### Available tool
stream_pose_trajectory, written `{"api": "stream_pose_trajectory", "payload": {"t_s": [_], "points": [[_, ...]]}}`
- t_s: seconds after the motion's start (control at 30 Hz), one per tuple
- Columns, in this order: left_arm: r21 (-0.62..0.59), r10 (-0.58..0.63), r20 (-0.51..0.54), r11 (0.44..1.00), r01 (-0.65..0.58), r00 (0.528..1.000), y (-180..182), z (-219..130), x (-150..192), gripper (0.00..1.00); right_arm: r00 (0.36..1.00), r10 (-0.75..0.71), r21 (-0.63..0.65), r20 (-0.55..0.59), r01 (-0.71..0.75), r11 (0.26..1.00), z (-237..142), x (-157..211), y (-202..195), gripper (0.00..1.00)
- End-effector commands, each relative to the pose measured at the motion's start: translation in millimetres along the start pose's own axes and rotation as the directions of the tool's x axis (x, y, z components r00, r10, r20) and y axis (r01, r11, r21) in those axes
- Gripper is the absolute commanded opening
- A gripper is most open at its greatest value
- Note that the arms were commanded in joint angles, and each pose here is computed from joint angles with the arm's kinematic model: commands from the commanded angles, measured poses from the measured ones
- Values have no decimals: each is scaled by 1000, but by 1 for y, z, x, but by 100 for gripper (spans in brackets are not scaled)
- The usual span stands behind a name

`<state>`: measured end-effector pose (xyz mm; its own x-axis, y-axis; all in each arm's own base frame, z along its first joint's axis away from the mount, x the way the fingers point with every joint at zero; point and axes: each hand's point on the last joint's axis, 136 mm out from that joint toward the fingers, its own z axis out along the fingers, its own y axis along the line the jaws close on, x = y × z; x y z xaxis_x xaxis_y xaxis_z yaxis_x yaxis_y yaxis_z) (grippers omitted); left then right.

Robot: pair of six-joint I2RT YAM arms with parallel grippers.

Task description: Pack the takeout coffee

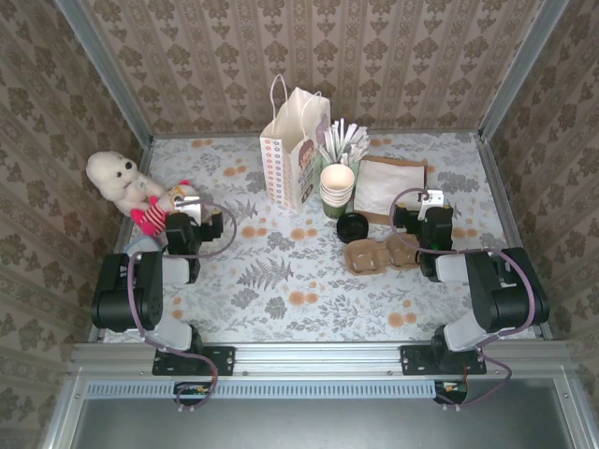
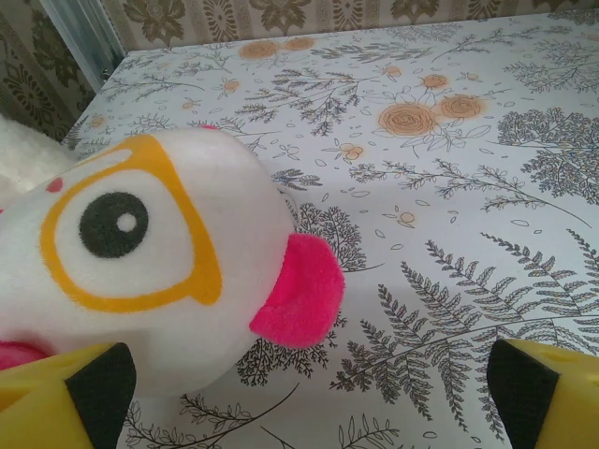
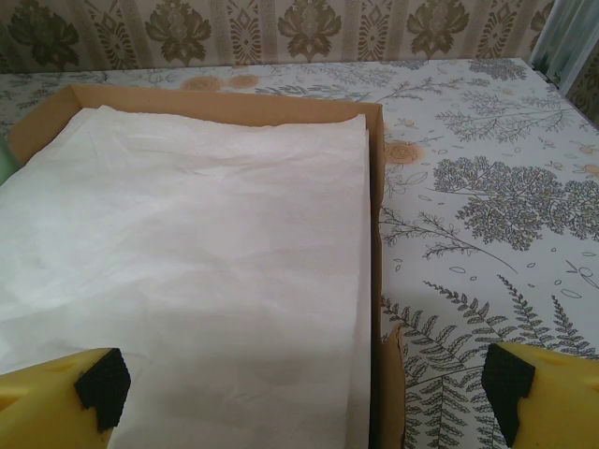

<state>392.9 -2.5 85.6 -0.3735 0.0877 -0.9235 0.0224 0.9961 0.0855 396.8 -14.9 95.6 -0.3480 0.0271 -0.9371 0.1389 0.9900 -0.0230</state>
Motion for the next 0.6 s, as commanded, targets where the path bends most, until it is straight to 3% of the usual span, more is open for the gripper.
{"api": "stream_pose_trajectory", "payload": {"t_s": [0.0,0.57], "points": [[13,13,21,1000,-14,1000,-2,3,-10,100,1000,14,10,23,-14,1000,-1,-4,-2,100],[13,15,22,1000,-15,1000,-2,3,-11,100,1000,16,4,21,-16,1000,-1,-4,-2,100]]}}
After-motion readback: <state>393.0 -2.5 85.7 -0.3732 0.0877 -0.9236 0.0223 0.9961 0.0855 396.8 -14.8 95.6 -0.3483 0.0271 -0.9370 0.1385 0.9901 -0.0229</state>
